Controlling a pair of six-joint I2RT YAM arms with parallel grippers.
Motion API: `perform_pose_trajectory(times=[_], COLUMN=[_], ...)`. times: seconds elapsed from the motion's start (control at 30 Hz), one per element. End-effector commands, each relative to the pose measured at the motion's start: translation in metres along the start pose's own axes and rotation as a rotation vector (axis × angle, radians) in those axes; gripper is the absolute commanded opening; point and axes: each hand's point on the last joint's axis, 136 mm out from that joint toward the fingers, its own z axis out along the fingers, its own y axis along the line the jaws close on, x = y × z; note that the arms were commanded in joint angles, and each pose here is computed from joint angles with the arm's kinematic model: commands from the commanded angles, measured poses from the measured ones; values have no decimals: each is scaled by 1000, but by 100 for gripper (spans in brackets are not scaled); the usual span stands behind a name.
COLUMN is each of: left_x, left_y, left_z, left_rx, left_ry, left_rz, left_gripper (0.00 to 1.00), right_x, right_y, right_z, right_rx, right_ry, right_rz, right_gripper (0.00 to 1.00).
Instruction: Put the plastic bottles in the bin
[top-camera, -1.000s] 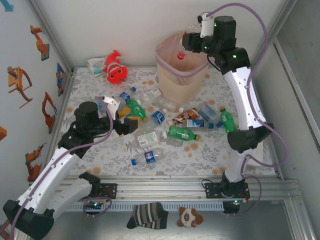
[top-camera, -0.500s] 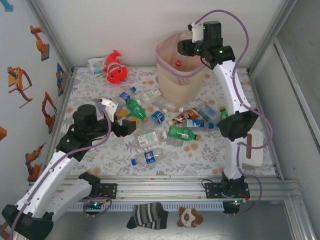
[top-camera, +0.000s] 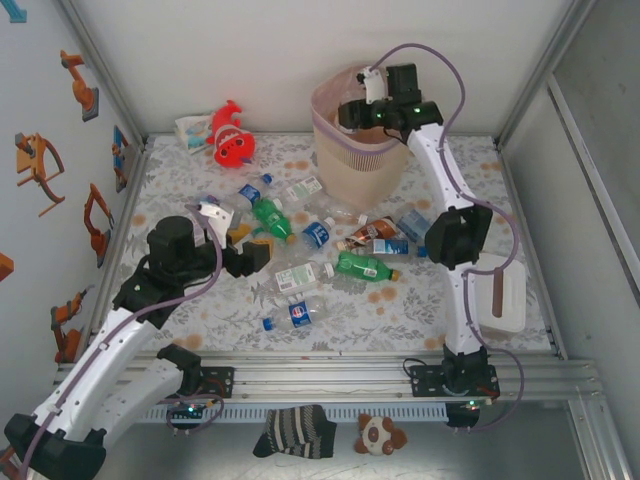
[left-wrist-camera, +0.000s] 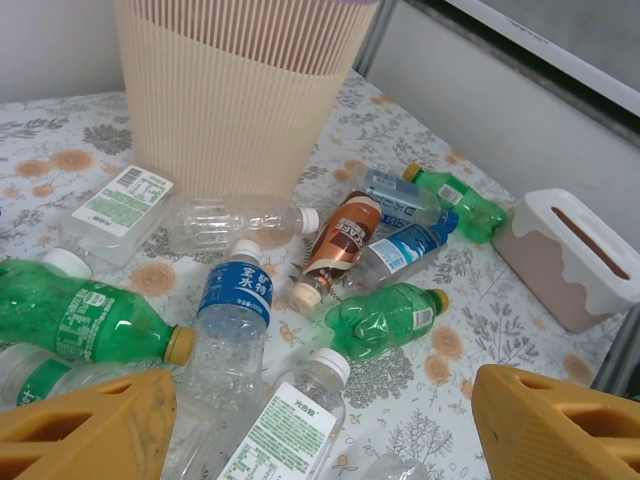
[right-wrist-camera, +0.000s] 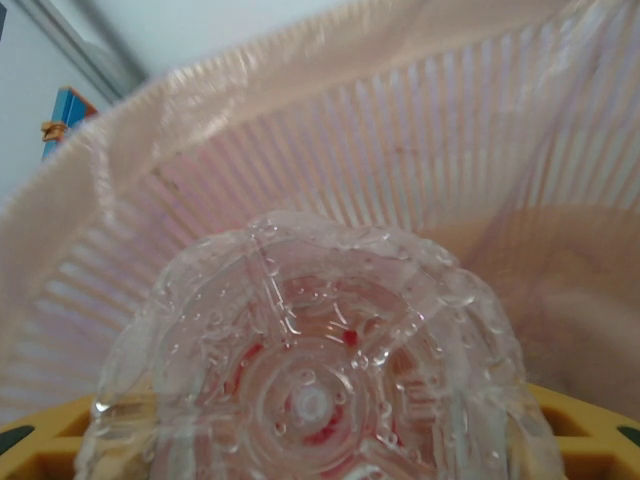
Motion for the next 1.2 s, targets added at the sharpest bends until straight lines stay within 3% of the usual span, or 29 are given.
perform_pose_trajectory(times=[0.0, 0.4, 0.53, 0.77, 1.17], left_x=[1, 5, 5, 2, 2], left_y=[3, 7, 8, 8, 16], left_z=[-2, -2, 0, 1, 1], left_rx=[-25, -39, -40, -43, -88], left_ry=[-18, -25, -27, -26, -17], left_rz=[-11, -19, -23, -19, -23], left_gripper=[77, 77, 77, 77, 77], right_x=[-7, 46, 55, 46, 8], right_y=[-1, -24, -28, -27, -9], right_z=[3, 34, 38, 31, -1], right_rx=[-44, -24, -12, 2, 7], right_ry=[-29, 107, 134, 114, 32], right_rz=[-2, 25, 23, 15, -10], right_gripper=[57, 57, 64, 75, 76])
